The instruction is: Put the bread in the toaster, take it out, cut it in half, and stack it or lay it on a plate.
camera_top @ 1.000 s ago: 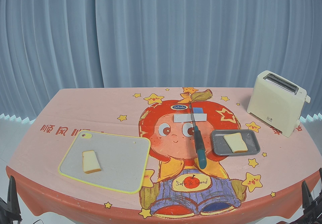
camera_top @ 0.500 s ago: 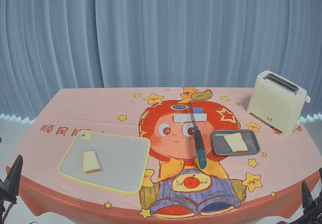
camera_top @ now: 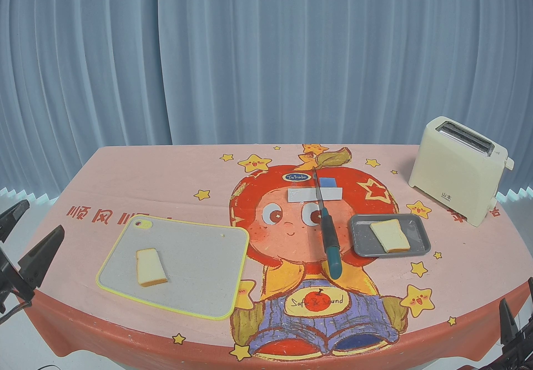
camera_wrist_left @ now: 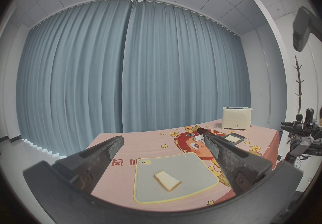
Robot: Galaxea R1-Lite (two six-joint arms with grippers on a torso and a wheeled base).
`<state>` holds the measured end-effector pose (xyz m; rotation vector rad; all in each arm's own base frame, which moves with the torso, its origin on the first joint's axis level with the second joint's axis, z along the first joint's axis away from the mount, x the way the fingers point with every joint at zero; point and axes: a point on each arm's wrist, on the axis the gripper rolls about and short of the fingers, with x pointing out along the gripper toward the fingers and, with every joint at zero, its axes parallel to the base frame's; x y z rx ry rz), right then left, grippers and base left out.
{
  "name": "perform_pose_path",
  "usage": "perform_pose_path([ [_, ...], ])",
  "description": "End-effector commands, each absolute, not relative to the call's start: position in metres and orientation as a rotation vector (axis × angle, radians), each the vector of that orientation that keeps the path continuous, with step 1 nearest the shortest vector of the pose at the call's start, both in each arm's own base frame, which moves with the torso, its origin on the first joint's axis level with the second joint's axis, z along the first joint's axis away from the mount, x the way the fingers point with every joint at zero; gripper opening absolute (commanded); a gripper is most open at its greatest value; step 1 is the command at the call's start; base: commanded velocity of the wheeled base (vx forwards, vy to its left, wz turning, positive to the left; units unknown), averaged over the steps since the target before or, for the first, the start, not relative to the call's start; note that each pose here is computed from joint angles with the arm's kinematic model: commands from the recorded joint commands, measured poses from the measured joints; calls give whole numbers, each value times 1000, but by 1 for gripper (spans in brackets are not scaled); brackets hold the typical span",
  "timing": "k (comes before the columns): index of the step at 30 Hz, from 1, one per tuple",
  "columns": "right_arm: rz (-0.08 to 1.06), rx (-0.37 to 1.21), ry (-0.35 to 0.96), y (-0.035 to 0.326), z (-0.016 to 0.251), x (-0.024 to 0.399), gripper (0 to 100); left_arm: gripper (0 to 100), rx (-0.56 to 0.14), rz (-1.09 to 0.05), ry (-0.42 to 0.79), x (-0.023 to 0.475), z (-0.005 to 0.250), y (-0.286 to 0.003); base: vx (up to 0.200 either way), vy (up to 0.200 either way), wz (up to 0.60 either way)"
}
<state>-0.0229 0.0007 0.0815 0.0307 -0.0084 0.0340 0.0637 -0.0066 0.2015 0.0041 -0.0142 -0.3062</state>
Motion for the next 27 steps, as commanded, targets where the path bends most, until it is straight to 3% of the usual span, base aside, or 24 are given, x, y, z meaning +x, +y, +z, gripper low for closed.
perform_pose_path([
  [1, 34, 31, -7, 1, 76, -23, 100, 100, -7, -307, 60, 88, 207, -6, 0, 0, 0],
  [18, 34, 31, -7, 1, 76, -23, 100, 100, -40, -247, 329, 155, 192, -5, 0, 0, 0],
  [27, 35, 31, -7, 1, 76, -23, 100, 100, -35, -148, 616, 170, 173, -3, 0, 0, 0],
])
